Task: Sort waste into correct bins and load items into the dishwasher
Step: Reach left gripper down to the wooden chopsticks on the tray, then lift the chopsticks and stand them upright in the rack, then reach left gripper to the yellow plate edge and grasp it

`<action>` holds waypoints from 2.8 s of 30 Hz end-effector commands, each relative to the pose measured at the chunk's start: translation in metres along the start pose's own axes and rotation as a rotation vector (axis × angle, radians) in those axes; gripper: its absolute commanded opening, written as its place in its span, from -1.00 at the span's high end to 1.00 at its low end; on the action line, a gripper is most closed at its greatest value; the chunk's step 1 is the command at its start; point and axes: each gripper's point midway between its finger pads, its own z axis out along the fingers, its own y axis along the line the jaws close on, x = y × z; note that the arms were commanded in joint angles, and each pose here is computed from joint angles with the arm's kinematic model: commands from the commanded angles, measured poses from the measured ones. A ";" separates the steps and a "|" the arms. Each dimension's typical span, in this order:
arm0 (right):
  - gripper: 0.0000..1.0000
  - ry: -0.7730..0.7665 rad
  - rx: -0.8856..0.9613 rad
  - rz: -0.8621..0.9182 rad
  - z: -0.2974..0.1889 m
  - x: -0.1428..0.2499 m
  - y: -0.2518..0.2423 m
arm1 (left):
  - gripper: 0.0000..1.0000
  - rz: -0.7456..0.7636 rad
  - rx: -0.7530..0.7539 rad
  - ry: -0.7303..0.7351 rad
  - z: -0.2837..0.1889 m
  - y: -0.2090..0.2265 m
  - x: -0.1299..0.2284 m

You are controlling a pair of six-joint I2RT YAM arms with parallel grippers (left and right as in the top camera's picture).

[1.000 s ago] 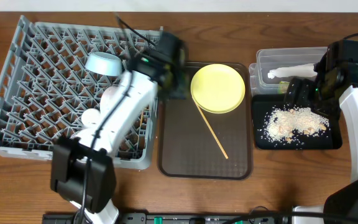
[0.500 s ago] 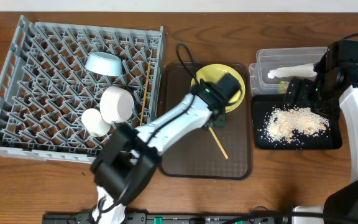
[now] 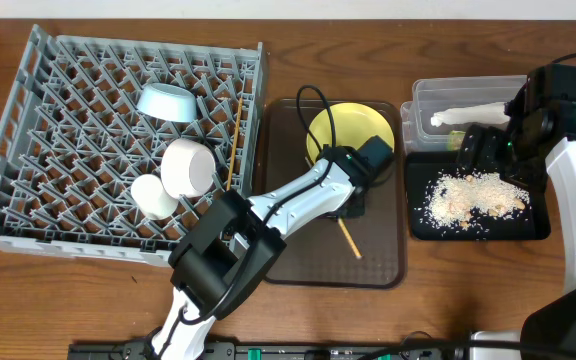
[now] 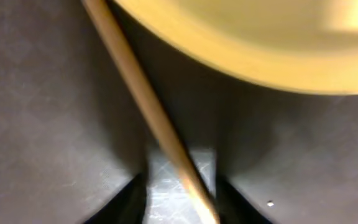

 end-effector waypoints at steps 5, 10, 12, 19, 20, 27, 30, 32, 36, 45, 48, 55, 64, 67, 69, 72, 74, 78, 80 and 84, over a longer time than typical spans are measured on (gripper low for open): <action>-0.98 -0.031 -0.013 -0.009 -0.010 -0.003 0.002 | 0.62 -0.007 -0.041 0.000 0.004 0.010 0.001; -0.99 -0.028 -0.012 -0.009 -0.010 -0.003 0.002 | 0.75 -0.011 -0.044 0.002 0.004 0.012 0.001; -0.98 -0.026 -0.012 -0.009 -0.010 -0.002 0.001 | 0.74 -0.021 -0.047 0.003 0.004 0.015 -0.002; -0.98 -0.024 -0.011 -0.009 -0.010 -0.002 0.001 | 0.84 -0.058 -0.052 0.000 0.000 0.040 -0.024; -0.99 -0.024 -0.011 -0.009 -0.010 -0.002 0.001 | 0.84 -0.052 -0.052 -0.016 -0.005 0.046 -0.032; -0.99 -0.024 -0.011 -0.009 -0.010 -0.002 0.001 | 0.85 0.082 0.004 -0.175 -0.070 0.079 -0.085; -0.98 -0.024 -0.011 -0.009 -0.010 -0.002 0.001 | 0.85 0.111 0.021 -0.254 -0.104 0.098 -0.101; -0.98 -0.024 -0.011 -0.009 -0.010 -0.002 0.001 | 0.84 0.121 0.000 -0.308 -0.122 0.115 -0.111; -0.98 -0.024 -0.011 -0.009 -0.010 -0.002 0.001 | 0.85 0.175 -0.054 -0.381 -0.147 0.151 -0.128; -0.99 -0.024 -0.011 -0.009 -0.010 -0.002 0.001 | 0.84 0.100 -0.092 -0.399 -0.135 0.195 -0.155; -0.98 -0.024 -0.011 -0.009 -0.010 -0.002 0.001 | 0.67 0.089 -0.100 -0.385 -0.126 0.199 -0.158; -0.99 -0.023 -0.011 -0.009 -0.010 -0.002 0.001 | 0.09 0.088 -0.095 -0.400 -0.127 0.198 -0.161; -0.99 -0.027 -0.012 -0.009 -0.010 -0.002 0.002 | -0.46 0.277 0.158 -0.432 -0.143 0.116 -0.148; -0.99 -0.027 -0.012 -0.009 -0.010 -0.003 0.002 | -0.51 0.382 0.210 -0.464 -0.145 0.076 -0.143; -0.98 -0.027 -0.012 -0.009 -0.010 -0.002 0.002 | -0.54 0.484 0.219 -0.486 -0.142 0.053 -0.139; -0.99 -0.027 -0.012 -0.008 -0.010 -0.002 0.002 | -0.58 0.680 0.222 -0.493 -0.127 0.012 -0.124; -0.99 -0.026 -0.012 -0.009 -0.010 -0.002 0.001 | -0.59 0.800 0.218 -0.466 -0.110 -0.010 -0.109; -0.99 -0.026 -0.012 -0.009 -0.010 -0.002 0.001 | -0.60 0.933 0.210 -0.396 -0.074 -0.036 -0.083; -0.98 -0.026 -0.012 -0.009 -0.010 -0.002 0.002 | -0.61 0.985 0.204 -0.348 -0.050 -0.047 -0.069; -0.98 -0.023 -0.011 -0.009 -0.010 -0.001 0.001 | -0.61 1.016 0.173 -0.280 -0.011 -0.051 -0.056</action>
